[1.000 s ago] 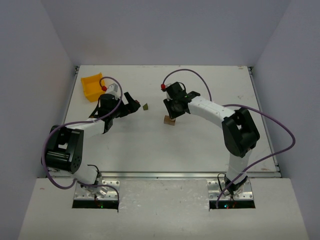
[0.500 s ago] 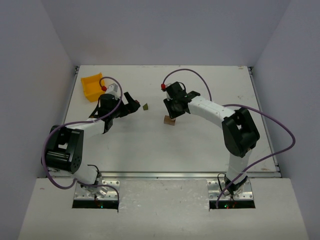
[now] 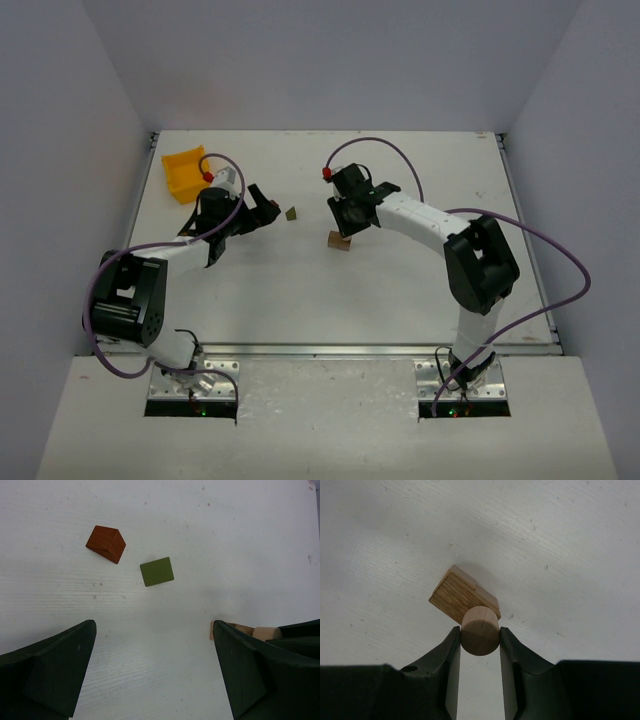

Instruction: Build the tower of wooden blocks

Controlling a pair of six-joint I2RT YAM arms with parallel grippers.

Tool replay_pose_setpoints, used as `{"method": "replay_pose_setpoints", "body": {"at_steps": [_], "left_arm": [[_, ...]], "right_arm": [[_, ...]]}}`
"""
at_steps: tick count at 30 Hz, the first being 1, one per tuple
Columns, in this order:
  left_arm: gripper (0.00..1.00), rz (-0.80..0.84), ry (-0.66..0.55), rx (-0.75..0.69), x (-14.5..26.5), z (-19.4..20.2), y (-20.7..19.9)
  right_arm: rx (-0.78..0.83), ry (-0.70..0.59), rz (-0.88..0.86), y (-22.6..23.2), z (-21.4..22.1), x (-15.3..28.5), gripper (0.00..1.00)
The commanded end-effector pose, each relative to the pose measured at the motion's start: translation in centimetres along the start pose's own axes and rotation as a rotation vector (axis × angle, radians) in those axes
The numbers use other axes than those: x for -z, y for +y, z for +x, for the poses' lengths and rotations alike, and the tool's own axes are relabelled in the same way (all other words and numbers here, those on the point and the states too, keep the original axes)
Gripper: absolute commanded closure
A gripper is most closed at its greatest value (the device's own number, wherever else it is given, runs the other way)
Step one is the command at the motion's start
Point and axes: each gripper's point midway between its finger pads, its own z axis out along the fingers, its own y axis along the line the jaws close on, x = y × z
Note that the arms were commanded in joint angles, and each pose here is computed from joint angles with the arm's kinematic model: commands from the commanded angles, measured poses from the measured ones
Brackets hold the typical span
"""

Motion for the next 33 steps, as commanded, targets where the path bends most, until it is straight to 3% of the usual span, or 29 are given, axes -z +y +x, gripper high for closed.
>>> {"method": "replay_pose_setpoints", "body": {"at_steps": [1,33], "left_arm": [[0.0,0.032,-0.071,-0.009,0.4,-2.7,-1.4],[0.0,0.038,-0.07,-0.011,0.5,-2.6,-1.5]], "right_arm": [[-0.019,-0.044,-0.001,0.3,-1.3,0.7,0.91],[-0.029,-0.011,-0.015,0.6,-0.2,0.6,0.89]]}}
